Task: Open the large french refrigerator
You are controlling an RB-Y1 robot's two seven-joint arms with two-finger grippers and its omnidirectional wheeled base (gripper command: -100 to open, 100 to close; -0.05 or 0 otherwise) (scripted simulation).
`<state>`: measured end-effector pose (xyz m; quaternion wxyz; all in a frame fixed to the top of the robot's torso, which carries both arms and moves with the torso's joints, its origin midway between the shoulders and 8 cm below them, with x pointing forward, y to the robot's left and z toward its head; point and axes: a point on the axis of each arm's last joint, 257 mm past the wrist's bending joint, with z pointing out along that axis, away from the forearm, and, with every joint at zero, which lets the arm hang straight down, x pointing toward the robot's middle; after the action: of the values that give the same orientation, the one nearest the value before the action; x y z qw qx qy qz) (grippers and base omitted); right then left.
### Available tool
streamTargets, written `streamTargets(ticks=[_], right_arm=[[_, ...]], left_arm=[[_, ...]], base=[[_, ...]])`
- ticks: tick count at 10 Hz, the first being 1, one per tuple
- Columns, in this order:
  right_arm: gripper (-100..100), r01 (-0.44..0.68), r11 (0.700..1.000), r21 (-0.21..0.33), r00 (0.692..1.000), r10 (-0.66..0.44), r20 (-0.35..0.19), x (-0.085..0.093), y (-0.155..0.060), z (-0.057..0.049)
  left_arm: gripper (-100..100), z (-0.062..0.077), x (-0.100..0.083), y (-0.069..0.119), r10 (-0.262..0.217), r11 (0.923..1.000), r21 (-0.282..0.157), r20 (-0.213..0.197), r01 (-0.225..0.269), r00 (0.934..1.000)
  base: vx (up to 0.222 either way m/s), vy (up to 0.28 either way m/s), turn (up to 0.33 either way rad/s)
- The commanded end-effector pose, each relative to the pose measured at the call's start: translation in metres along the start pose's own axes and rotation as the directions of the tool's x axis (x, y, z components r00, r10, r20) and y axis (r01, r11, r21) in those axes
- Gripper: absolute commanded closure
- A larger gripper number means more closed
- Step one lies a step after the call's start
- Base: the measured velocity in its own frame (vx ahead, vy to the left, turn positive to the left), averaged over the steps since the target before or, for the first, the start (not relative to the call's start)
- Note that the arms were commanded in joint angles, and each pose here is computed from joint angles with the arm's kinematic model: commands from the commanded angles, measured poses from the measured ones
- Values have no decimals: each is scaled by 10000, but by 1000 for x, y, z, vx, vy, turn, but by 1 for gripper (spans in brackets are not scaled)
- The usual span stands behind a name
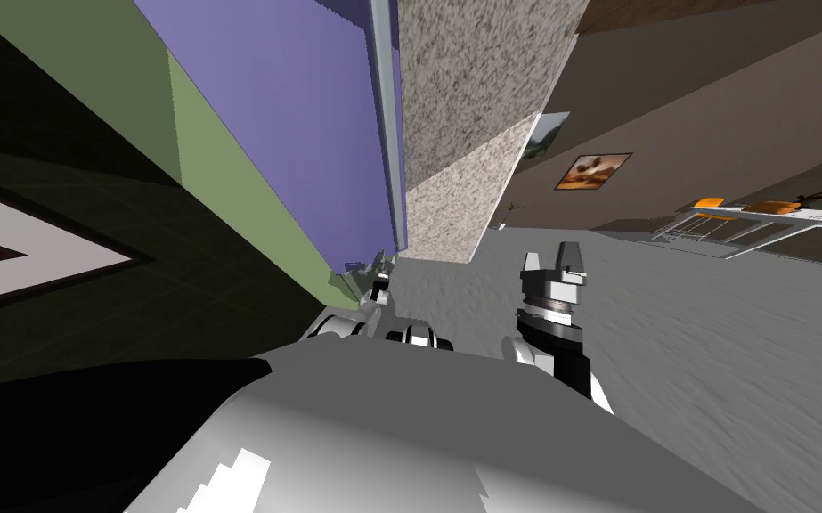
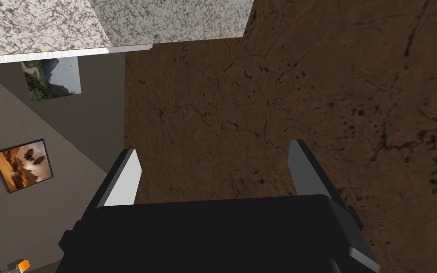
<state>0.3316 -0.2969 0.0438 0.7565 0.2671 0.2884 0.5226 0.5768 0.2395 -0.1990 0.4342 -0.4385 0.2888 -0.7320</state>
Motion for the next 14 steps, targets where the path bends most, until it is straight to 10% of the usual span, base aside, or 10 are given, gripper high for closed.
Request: streamTargets(ticks=[1, 6, 14], right_arm=[[0, -1, 10000, 0, 10000, 1, 1, 0, 0, 0], [0, 1, 10000, 0, 10000, -1, 0, 0, 0, 0], [0, 0, 10000, -2, 10000, 0, -1, 0, 0, 0]], left_arm=[[-100, -2, -18, -11, 207, 9995, 248, 464, -219, 9987], [-100, -13, -57, -26, 443, 9969, 581, 1537, -538, 9871], [-100, -9, -43, -7, -173, 9985, 544, 2057, 62, 9785]], base=[[201, -146, 92], [185, -124, 111], [65, -55, 34]])
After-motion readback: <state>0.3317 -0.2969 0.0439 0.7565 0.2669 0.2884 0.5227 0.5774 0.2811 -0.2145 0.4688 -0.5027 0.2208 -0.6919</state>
